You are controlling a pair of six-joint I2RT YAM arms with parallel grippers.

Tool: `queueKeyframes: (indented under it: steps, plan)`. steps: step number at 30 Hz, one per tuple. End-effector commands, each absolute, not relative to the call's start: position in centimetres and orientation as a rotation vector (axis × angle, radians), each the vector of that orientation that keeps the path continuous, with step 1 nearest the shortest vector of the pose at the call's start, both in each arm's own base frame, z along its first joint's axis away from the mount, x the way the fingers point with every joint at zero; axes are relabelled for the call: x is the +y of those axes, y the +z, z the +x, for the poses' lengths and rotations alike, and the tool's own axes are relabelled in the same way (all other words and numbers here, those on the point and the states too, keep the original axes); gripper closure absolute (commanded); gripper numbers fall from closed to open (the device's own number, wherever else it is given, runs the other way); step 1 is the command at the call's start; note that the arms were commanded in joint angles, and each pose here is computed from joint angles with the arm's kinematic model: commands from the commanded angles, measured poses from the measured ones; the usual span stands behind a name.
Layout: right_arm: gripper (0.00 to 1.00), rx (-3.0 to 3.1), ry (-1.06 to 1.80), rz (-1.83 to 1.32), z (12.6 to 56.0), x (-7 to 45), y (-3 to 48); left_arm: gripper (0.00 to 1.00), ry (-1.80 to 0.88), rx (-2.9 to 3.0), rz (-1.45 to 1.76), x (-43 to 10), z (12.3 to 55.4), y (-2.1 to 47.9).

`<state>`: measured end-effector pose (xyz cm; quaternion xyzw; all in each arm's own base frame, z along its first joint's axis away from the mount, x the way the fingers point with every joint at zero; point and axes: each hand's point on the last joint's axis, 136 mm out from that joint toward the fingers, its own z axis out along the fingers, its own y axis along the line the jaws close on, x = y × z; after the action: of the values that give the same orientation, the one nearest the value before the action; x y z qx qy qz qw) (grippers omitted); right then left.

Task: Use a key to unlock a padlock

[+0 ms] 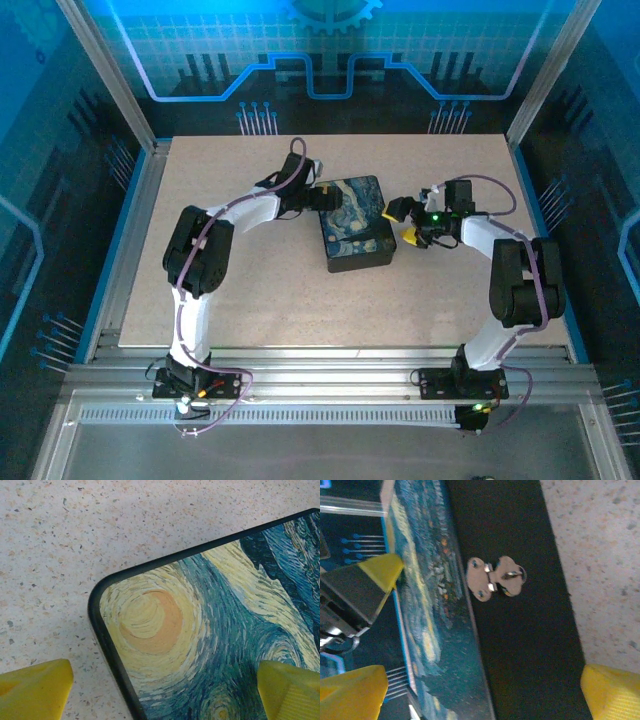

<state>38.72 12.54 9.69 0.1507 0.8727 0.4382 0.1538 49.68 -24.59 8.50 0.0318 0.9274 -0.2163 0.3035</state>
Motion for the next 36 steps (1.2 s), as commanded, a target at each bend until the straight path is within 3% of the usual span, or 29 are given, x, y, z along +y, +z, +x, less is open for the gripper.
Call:
queueKeyframes:
  steps: [1,6,11,17,21,27,36]
  plan:
    - [0.00,2.549,1.102,0.325,38.2,12.0,10.6,0.04,-0.501,2.591,0.057,-21.4,47.1,6.6]
    - [0.00,2.492,0.912,0.295,38.9,9.7,12.6,0.01,-0.493,2.457,0.091,-20.4,47.4,12.0]
    - [0.00,2.396,0.444,0.322,38.9,4.2,14.9,0.01,-0.279,2.362,-0.034,-15.1,47.7,13.0]
    - [0.00,2.105,0.011,0.337,37.4,-1.7,15.3,0.01,0.047,2.120,-0.182,-7.0,44.7,13.3]
    - [0.00,2.053,-0.170,0.289,36.2,-3.5,13.8,0.01,0.073,1.924,-0.103,-4.4,42.3,16.0]
    - [0.00,2.052,-0.185,0.220,36.7,-3.3,11.1,0.01,0.203,1.967,-0.128,0.3,40.9,13.5]
    - [0.00,1.952,-0.105,0.101,38.8,-1.1,11.0,0.01,0.113,1.926,-0.149,0.8,40.3,10.5]
